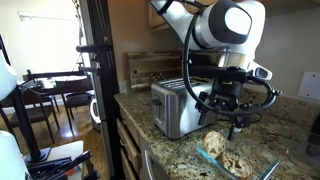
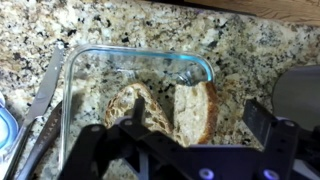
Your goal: Put the left slice of bread in the right compartment of the toaster
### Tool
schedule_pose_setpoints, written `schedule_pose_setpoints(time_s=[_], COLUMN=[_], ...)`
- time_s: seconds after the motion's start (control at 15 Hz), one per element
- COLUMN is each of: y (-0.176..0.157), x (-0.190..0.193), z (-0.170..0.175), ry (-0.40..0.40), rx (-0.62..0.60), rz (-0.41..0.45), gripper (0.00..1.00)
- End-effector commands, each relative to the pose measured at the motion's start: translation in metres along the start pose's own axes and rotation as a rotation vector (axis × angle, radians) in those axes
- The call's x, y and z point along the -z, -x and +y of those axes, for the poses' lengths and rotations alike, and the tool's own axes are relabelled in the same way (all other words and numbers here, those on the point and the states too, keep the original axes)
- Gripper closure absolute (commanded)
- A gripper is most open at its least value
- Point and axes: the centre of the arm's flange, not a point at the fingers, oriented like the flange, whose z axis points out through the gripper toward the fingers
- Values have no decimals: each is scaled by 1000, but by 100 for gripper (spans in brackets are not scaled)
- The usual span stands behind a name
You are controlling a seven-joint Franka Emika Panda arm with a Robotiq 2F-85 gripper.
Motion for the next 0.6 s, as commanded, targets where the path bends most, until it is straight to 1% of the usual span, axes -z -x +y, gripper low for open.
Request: schedule_pose_setpoints(time_s=[0.0,0.4,0.53], y=[0,-1,5], x=[0,-5,-6], z=[6,6,0], ry=[-29,-36,-37], rx=[5,3,4], rz=[-5,-15,-17], gripper=[0,0,0])
